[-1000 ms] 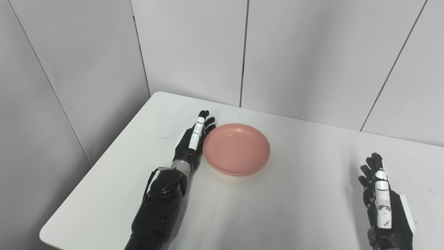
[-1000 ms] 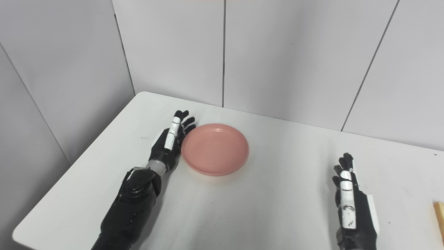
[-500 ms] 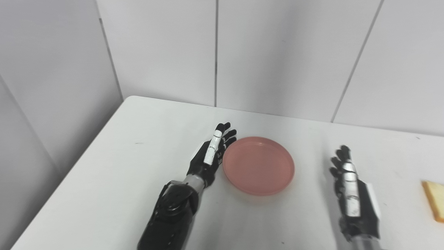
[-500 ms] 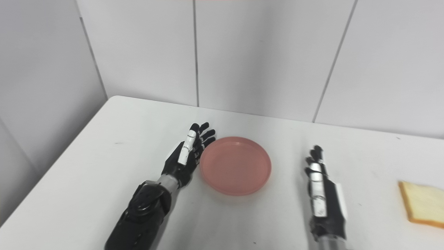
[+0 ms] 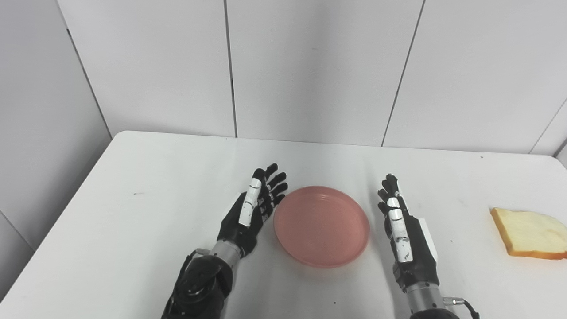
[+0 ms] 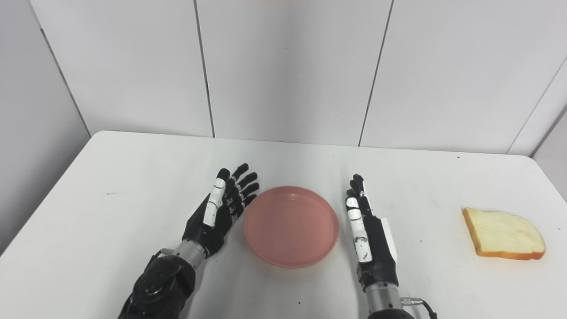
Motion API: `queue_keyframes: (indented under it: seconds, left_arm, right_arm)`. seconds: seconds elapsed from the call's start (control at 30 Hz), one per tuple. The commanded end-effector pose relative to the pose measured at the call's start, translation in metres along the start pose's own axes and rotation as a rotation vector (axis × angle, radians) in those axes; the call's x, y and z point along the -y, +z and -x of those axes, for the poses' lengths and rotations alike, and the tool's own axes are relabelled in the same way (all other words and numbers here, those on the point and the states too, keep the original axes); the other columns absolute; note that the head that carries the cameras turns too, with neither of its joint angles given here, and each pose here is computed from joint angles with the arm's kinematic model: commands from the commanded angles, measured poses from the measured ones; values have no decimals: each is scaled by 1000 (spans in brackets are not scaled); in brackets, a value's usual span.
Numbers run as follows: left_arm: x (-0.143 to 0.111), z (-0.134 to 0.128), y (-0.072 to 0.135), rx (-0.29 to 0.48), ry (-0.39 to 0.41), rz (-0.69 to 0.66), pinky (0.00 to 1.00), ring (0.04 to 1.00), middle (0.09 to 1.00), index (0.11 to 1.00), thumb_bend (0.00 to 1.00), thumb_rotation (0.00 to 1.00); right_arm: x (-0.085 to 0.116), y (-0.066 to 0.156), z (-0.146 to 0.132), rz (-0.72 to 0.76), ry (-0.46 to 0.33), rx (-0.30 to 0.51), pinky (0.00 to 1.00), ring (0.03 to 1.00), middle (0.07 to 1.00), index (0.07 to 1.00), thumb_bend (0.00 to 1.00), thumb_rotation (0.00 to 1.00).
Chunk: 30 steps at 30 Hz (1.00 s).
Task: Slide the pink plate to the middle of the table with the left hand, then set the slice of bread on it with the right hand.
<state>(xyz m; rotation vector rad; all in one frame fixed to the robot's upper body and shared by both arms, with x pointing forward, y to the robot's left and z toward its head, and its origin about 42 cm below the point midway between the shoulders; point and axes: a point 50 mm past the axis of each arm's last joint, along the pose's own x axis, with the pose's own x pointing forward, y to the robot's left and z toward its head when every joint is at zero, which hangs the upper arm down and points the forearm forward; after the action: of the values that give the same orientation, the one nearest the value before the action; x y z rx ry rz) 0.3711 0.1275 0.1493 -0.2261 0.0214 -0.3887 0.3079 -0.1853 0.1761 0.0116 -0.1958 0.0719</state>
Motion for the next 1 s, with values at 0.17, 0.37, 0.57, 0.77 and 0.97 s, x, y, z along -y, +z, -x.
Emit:
queue_keyframes:
  seconds: [0.17,0.37,0.57,0.77,0.97]
  left_arm:
    - [2,-3,18,76,-24,-12,969,951,961,968,722,1000]
    - [0,0,22,96,5,-21,971,961,964,970,710,995]
    - [-1,4,25,132,46,-57,994,975,972,975,727,979]
    - [-2,12,28,157,77,-97,977,951,961,965,719,993]
    - [-7,20,31,174,80,-104,975,955,966,969,709,1000]
  right_arm:
    - [-6,12,-5,8,-11,82,1000,985,999,1000,454,1000]
    - [3,21,-7,45,-18,96,999,995,1000,1000,463,1000]
    - [19,39,-16,66,-3,162,1000,1000,1000,1000,577,1000]
    - [40,76,-31,159,4,267,984,977,1000,1000,676,978]
    - [64,126,-48,358,14,357,946,949,989,1000,699,953]
